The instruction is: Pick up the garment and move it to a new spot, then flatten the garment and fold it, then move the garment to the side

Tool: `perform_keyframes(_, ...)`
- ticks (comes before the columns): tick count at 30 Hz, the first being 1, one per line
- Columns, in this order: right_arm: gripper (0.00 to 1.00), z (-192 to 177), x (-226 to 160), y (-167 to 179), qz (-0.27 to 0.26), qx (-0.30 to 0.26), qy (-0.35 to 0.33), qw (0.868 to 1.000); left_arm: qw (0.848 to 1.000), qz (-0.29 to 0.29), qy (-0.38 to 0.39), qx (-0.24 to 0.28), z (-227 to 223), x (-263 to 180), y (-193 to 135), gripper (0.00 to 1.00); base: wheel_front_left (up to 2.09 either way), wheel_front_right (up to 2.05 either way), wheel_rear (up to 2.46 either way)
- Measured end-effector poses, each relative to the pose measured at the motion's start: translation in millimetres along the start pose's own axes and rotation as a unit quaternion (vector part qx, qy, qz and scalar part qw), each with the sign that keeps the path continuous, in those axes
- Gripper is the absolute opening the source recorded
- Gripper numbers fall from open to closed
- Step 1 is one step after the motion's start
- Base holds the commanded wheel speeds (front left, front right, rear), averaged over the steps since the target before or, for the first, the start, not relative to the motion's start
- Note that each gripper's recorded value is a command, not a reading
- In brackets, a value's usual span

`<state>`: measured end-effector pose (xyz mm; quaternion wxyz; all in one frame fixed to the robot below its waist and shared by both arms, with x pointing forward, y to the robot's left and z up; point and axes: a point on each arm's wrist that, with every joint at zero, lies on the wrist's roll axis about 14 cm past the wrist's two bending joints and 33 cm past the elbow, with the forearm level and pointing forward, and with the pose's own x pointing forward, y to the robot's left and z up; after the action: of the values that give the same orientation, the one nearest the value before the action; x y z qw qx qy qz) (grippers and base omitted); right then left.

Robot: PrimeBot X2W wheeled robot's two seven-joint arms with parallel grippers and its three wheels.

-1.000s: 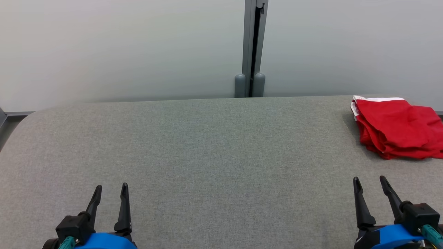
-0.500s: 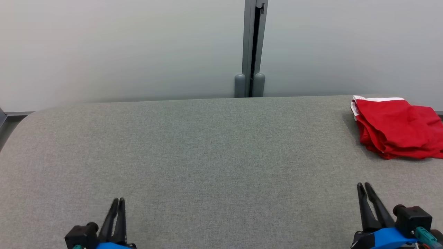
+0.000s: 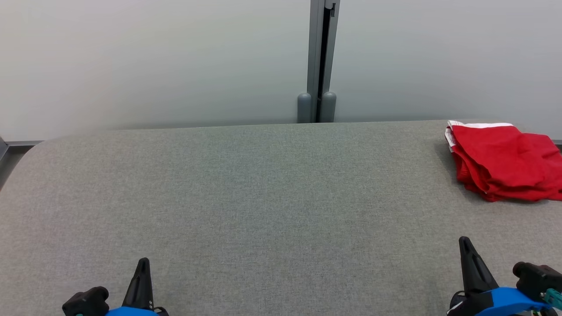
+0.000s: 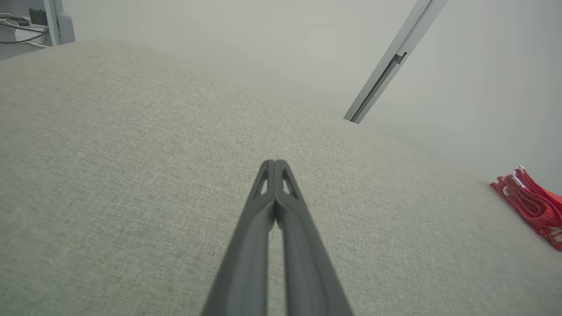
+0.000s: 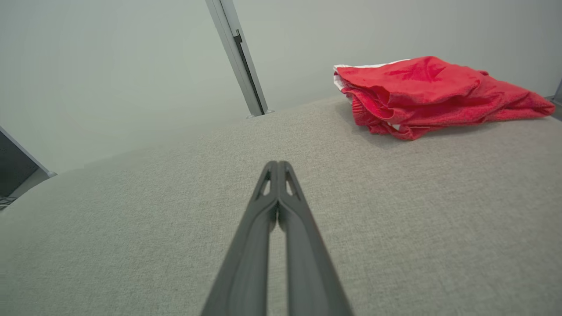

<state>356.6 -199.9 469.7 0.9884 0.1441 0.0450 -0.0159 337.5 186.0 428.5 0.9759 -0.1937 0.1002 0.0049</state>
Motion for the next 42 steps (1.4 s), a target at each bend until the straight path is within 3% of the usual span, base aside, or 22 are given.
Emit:
perform_keyframes(19,0.0,4.7,5.0,-1.2,-0.01,0.16,-0.003,0.987,0.989,0.013,-0.014,-0.149,16.1,9.3,0.1,0.0,0.0,0.0,0.0)
perform_keyframes(42,0.0,11.9,12.3,1.5,-0.006,0.313,-0.006,0.95,0.957,0.006,-0.032,-0.29,36.9,19.2,-2.3,0.0,0.0,0.0,0.0)
